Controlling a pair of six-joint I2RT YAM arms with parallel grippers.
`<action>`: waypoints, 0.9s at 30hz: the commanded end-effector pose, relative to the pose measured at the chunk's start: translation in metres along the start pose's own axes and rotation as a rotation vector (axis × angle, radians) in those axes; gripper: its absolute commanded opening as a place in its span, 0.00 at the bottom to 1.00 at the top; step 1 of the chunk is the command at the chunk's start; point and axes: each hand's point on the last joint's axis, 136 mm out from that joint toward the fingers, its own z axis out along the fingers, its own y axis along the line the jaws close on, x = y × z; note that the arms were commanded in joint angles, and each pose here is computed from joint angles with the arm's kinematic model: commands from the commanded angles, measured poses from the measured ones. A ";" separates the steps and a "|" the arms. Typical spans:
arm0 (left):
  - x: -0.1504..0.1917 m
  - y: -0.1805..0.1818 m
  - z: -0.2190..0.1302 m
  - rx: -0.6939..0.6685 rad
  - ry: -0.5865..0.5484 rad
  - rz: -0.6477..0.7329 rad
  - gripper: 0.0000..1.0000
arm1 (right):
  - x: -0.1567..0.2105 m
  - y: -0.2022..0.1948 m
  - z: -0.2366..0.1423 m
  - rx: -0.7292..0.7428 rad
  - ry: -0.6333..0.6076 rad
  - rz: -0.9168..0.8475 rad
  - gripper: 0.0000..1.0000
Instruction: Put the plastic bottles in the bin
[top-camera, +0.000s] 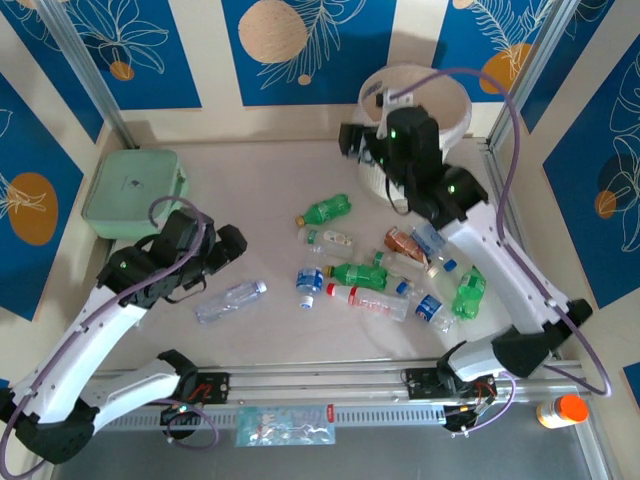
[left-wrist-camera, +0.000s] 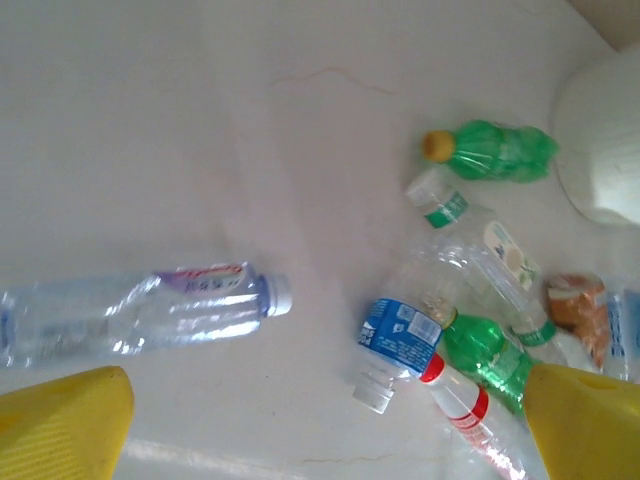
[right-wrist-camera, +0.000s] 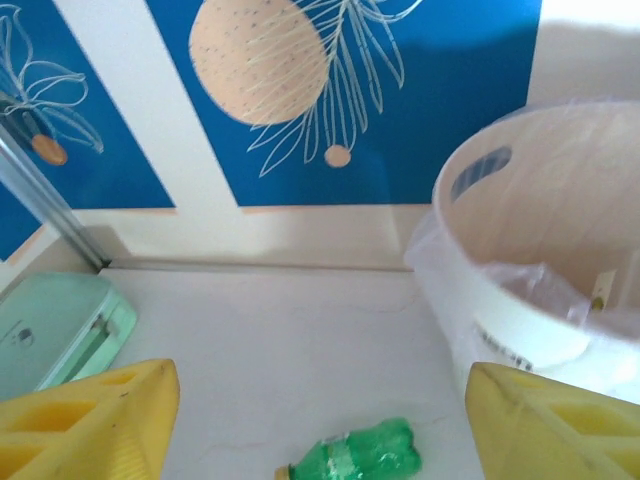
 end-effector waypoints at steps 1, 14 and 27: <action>0.004 0.036 0.002 -0.126 -0.030 -0.295 0.99 | 0.006 -0.005 -0.017 0.029 -0.067 0.064 0.75; 0.021 0.114 0.031 -0.328 -0.207 -0.760 0.99 | 0.099 -0.019 -0.060 0.096 0.013 -0.031 0.74; 0.056 0.127 0.104 -0.427 -0.084 -0.807 0.99 | 0.136 -0.019 -0.060 0.106 0.062 -0.066 0.74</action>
